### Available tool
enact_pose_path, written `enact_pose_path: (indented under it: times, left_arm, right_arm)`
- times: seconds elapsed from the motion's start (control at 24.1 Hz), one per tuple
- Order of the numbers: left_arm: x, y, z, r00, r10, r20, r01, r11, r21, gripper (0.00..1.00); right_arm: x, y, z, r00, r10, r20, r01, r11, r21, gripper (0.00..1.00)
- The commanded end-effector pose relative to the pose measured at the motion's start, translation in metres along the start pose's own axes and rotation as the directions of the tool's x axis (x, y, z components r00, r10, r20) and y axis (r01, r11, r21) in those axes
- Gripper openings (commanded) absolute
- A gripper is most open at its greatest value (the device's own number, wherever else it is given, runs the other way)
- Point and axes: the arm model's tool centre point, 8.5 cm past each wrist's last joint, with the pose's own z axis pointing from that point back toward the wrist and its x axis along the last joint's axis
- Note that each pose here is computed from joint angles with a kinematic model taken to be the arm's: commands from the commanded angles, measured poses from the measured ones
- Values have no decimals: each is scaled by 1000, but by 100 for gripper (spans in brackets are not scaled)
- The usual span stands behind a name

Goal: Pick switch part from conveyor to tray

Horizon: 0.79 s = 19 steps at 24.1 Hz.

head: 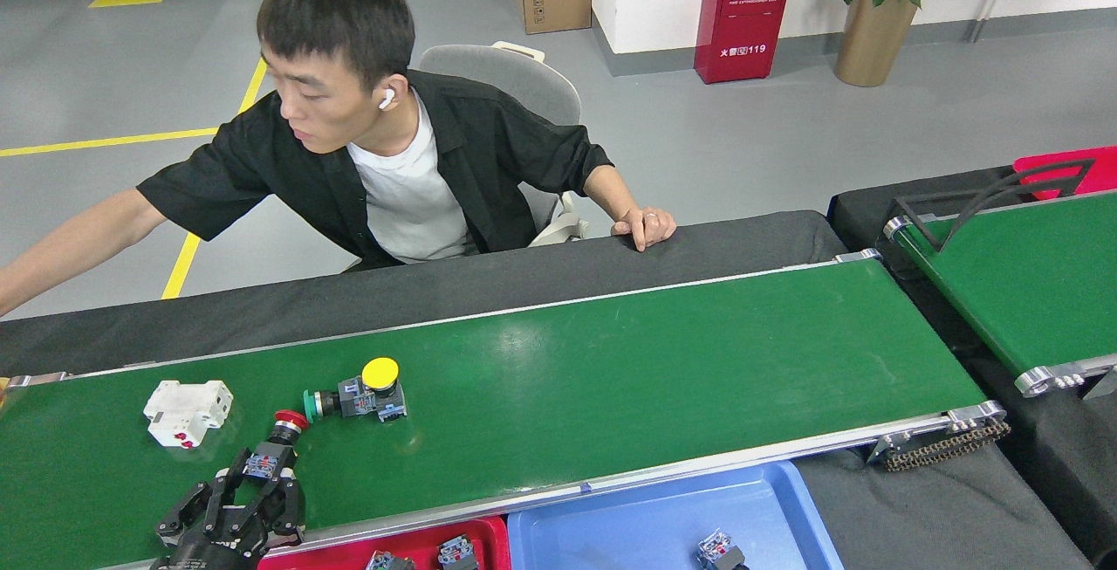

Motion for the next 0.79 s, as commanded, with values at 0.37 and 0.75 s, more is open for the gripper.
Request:
enact_pose_path:
  times: [0.37,0.75]
  left_arm:
    - [20,0,94,954,-63,293,43,996,76,32]
    - [1,-29,131,973,21,230,-27,999,24,100]
  right_arm:
    - [-5,-5,2,1000,-6,0,6,1000,-22,100]
    - [-76,29,74,957,-36,-288,44,999,22,100]
